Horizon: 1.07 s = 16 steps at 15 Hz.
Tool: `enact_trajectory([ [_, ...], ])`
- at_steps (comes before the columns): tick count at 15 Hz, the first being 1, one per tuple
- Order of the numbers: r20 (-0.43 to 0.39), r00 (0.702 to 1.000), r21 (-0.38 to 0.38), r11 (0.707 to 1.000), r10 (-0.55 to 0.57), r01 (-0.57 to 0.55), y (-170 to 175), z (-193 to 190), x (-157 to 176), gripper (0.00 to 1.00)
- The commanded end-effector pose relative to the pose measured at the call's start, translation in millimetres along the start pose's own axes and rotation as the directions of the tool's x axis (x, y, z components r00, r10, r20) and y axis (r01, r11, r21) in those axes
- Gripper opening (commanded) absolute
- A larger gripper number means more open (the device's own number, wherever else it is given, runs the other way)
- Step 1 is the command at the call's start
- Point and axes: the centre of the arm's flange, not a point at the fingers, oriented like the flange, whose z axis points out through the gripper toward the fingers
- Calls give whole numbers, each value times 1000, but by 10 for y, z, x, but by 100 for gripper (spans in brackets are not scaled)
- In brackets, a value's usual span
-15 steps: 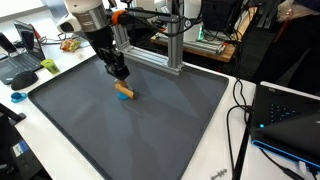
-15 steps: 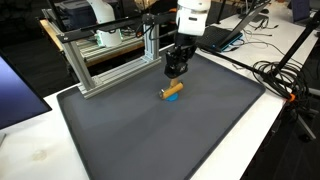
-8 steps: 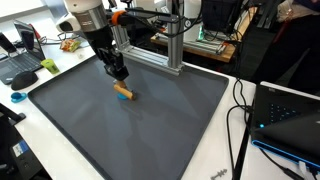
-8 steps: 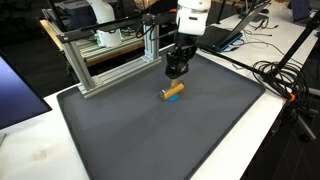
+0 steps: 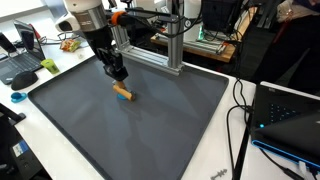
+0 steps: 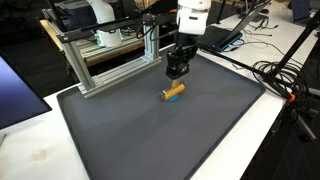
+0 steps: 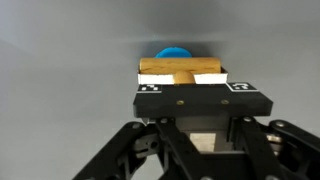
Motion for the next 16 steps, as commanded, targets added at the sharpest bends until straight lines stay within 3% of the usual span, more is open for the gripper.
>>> enact_trajectory([
  [1,-42,999,24,1000,13,-12,-27,322,101,22],
  [16,-93,996,14,1000,17,-15,22,296,206,22],
])
